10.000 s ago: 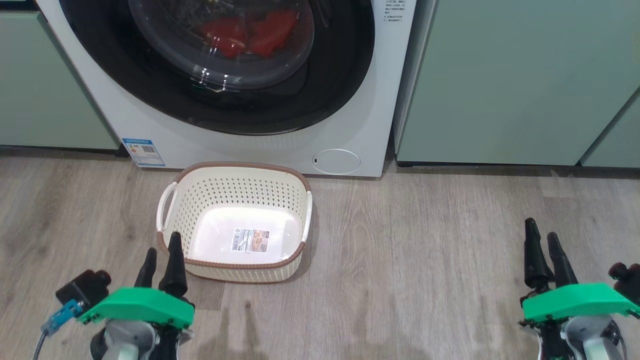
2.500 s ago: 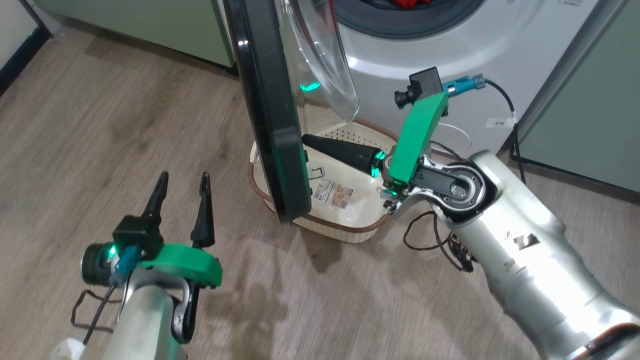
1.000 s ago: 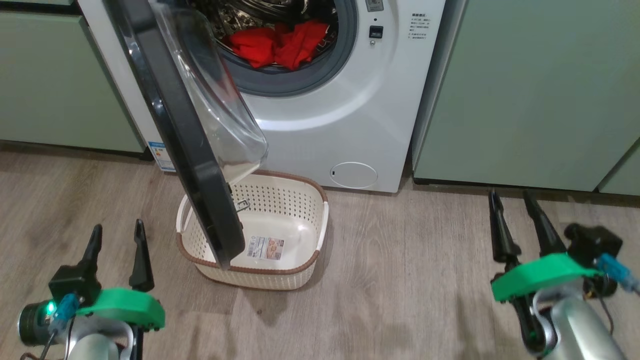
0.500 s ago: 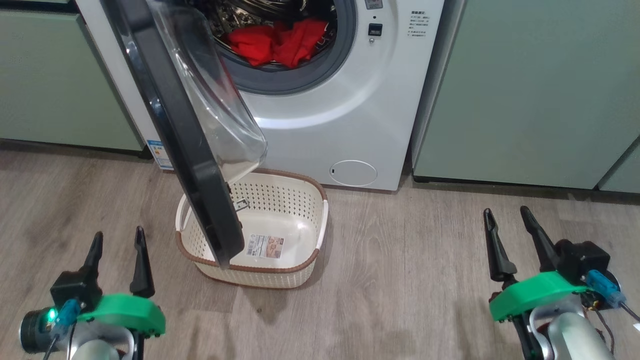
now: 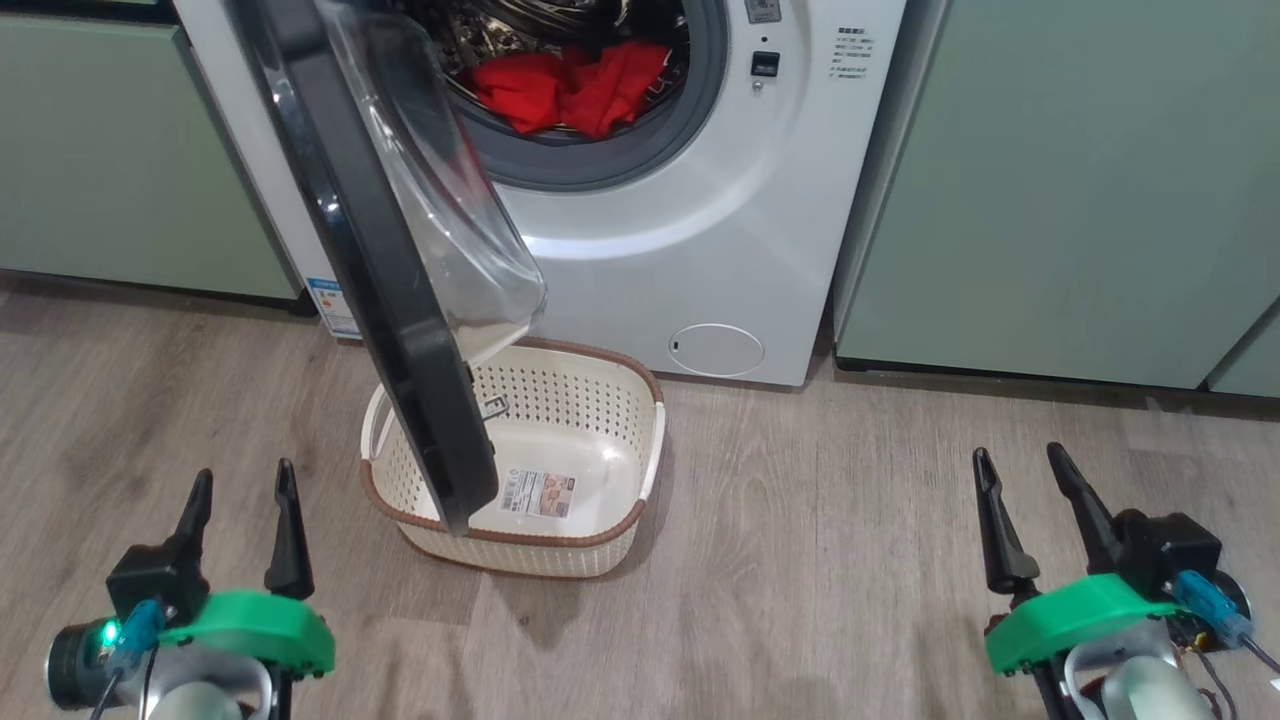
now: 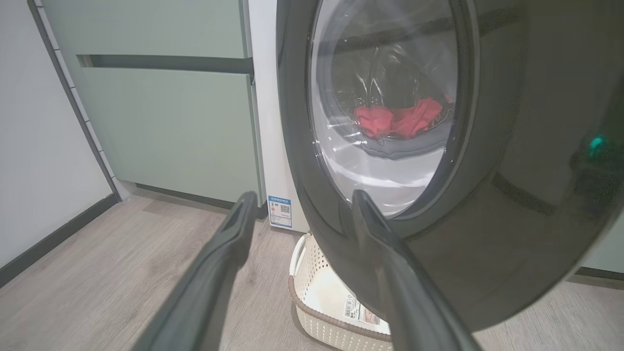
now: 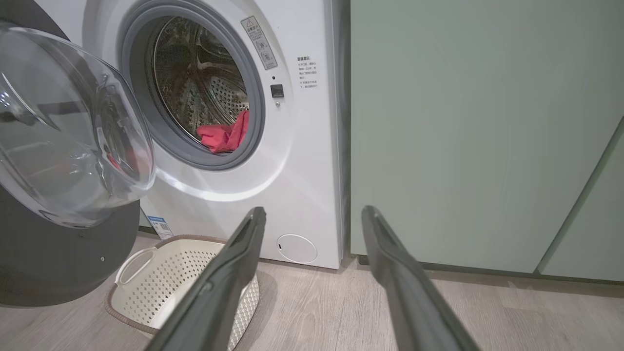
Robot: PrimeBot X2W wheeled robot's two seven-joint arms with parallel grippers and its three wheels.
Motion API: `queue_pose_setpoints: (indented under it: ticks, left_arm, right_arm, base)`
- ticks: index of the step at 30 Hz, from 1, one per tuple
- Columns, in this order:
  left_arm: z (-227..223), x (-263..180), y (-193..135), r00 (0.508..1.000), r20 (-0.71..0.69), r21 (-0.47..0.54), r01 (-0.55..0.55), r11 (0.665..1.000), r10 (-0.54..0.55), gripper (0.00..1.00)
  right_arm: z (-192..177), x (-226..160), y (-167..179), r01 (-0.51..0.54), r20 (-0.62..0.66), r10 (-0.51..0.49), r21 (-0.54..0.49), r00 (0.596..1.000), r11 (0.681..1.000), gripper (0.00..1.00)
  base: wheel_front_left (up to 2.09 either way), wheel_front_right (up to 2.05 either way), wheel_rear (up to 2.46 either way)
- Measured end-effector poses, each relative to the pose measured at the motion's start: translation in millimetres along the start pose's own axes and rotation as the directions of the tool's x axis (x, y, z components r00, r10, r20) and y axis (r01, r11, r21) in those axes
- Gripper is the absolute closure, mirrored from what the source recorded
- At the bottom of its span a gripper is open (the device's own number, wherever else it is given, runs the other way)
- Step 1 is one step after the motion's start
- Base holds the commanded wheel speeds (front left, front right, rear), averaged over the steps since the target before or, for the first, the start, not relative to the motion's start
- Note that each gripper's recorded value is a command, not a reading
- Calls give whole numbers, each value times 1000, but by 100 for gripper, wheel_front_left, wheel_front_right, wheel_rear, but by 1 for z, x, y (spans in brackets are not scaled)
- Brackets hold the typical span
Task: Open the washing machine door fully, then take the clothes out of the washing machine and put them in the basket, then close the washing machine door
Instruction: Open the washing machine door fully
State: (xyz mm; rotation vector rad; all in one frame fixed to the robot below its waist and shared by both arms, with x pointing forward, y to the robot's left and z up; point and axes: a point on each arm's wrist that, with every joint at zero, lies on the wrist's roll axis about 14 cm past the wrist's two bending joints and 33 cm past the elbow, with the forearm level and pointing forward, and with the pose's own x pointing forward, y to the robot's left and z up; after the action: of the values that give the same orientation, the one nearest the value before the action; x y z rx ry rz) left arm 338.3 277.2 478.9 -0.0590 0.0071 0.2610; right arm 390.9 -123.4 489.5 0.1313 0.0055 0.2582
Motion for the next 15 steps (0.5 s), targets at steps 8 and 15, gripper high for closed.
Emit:
queue_pose_setpoints:
  ticks: [8,15]
  left_arm:
    - [0,0,17,997,4,-87,-71,994,72,100]
    - [46,11,54,967,142,-247,-172,954,211,100]
  right_arm:
    - [-2,-1,1,4,-4,-4,8,1000,1000,0]
    - [-1,0,5,-6,-2,6,11,1000,1000,0]
  base:
    - [0,0,0]
    - [0,0,0]
